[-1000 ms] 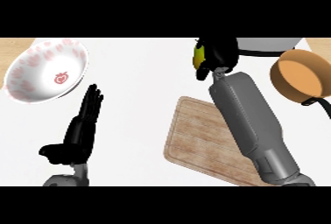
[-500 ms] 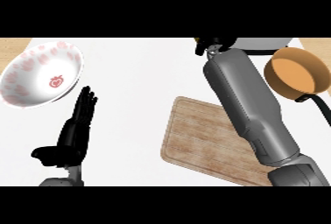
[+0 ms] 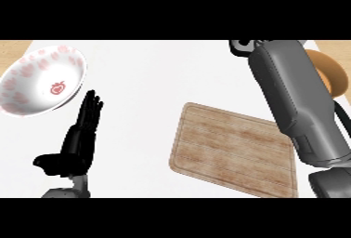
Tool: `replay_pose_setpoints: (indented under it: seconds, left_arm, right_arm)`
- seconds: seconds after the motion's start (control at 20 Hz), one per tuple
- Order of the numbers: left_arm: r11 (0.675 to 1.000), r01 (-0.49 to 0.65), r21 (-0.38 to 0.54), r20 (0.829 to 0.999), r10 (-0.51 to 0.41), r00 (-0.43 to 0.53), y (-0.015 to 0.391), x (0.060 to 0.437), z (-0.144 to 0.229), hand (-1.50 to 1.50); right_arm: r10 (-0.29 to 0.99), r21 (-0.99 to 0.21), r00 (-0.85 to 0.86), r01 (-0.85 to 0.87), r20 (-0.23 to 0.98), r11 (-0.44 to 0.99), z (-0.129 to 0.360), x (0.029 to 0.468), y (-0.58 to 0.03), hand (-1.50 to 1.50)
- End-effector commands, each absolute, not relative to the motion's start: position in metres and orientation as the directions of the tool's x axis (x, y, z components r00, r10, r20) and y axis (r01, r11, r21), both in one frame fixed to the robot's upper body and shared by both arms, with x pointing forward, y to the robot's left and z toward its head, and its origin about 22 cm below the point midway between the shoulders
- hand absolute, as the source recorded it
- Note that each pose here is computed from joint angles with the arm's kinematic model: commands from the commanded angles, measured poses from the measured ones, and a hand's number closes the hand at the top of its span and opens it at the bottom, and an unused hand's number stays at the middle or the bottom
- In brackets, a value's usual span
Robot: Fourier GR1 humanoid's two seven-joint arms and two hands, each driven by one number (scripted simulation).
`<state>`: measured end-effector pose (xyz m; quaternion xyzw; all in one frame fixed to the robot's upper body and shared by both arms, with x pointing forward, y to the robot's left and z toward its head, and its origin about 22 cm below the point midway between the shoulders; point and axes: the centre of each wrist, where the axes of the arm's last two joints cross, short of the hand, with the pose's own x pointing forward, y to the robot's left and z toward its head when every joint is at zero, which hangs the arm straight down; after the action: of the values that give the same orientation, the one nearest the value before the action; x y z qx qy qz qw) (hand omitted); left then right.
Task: Pick the pear from the cutting board and place it in the pot
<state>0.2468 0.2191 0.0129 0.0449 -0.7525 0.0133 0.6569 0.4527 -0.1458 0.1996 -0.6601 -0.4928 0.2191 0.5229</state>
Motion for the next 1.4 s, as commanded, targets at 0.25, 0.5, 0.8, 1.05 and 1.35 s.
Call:
replay_pose_setpoints:
  seconds: [0.25, 0.5, 0.8, 1.05, 1.35]
  left_arm:
    - [0.996, -0.082, 0.033, 0.990, -0.044, -0.132, 0.224, 0.237, 0.001, 0.00]
    - [0.995, -0.090, 0.034, 0.991, -0.045, -0.126, 0.220, 0.235, -0.003, 0.00]
    - [0.996, -0.073, 0.052, 0.988, -0.062, -0.143, 0.225, 0.243, 0.000, 0.00]
    - [0.998, -0.052, 0.036, 0.989, -0.043, -0.144, 0.201, 0.238, 0.008, 0.00]
    - [0.999, -0.046, 0.025, 0.988, -0.032, -0.152, 0.205, 0.248, 0.017, 0.00]
  right_arm:
    - [0.829, -0.899, 0.504, 0.438, 0.244, -0.002, 0.195, 0.456, -0.247, 1.50]
    - [0.806, -0.915, 0.543, 0.404, 0.236, -0.004, 0.176, 0.449, -0.299, 1.50]
    - [0.803, -0.937, 0.530, 0.335, 0.272, 0.096, 0.167, 0.443, -0.348, 1.50]
    - [0.776, -0.959, 0.571, 0.238, 0.266, 0.154, 0.135, 0.429, -0.381, 1.50]
    - [0.639, -0.975, 0.742, 0.095, 0.203, 0.199, 0.103, 0.415, -0.401, 1.50]
